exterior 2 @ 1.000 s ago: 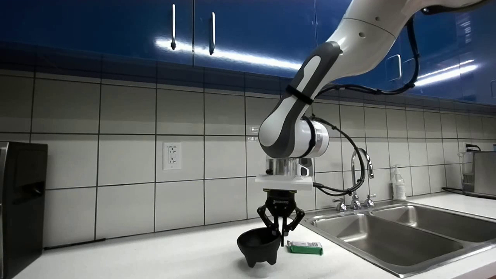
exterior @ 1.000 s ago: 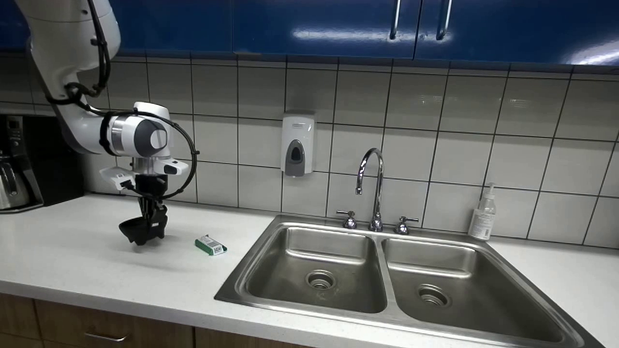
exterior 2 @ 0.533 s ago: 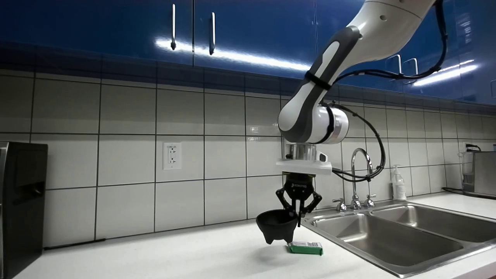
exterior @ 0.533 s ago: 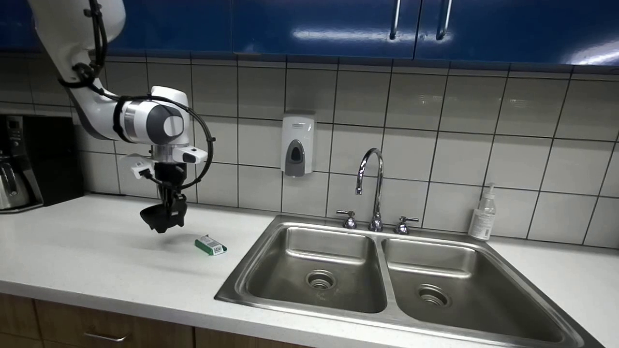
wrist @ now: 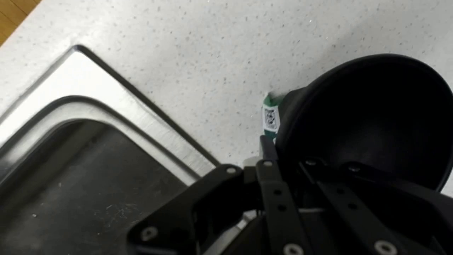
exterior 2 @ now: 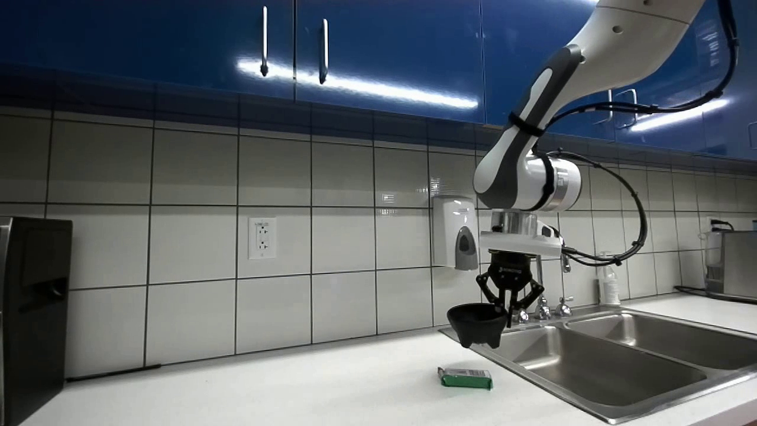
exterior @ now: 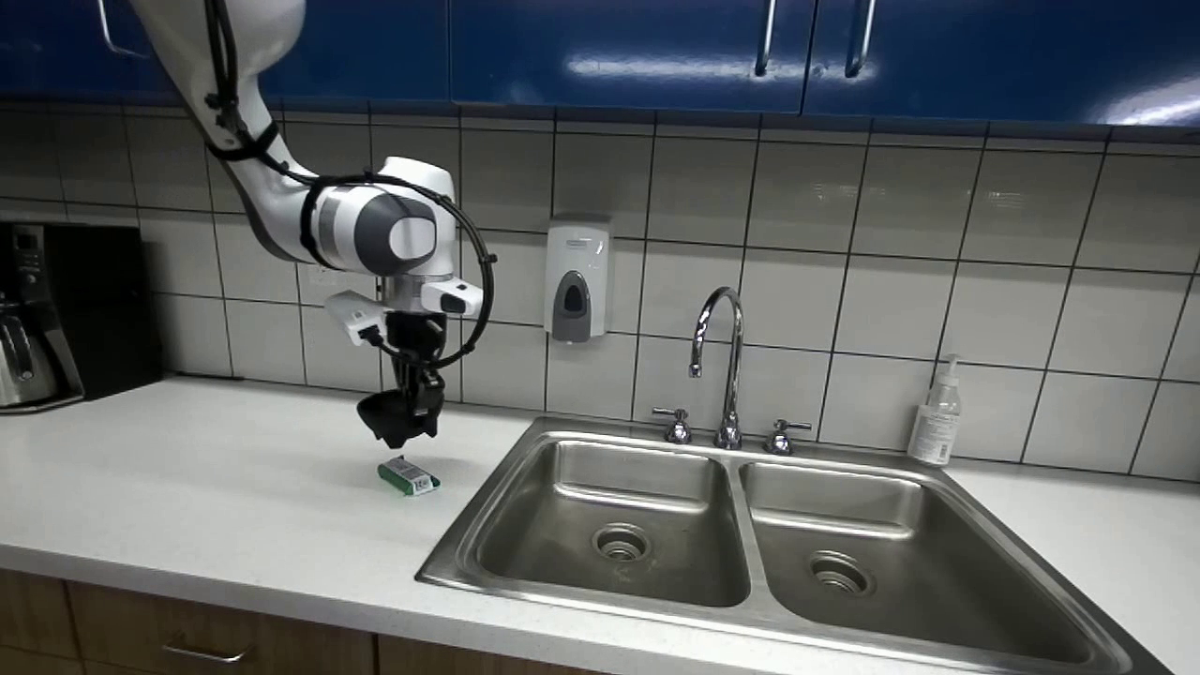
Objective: Put the bowl into the sink
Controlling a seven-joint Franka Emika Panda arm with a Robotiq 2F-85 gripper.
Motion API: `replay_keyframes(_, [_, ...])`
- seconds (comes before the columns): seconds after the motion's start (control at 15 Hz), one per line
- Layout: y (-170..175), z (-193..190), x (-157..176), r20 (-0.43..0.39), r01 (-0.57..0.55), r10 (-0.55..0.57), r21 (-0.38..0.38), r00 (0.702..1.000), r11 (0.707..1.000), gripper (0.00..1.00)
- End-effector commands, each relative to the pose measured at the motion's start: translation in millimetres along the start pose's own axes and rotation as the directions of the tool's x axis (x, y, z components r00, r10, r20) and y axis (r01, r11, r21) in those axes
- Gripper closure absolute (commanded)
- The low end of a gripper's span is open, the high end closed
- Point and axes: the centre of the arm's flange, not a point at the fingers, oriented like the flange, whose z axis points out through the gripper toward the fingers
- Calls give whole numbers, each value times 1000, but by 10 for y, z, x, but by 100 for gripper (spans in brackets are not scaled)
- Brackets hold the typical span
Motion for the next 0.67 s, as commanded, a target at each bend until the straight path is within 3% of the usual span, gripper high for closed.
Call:
replay_keyframes(0.0, [429,-132,281,-8,-32,32,34,999,999,98])
replay_keyframes(0.6, [1281,-41,922,-12,-148,148,26,989,989,98])
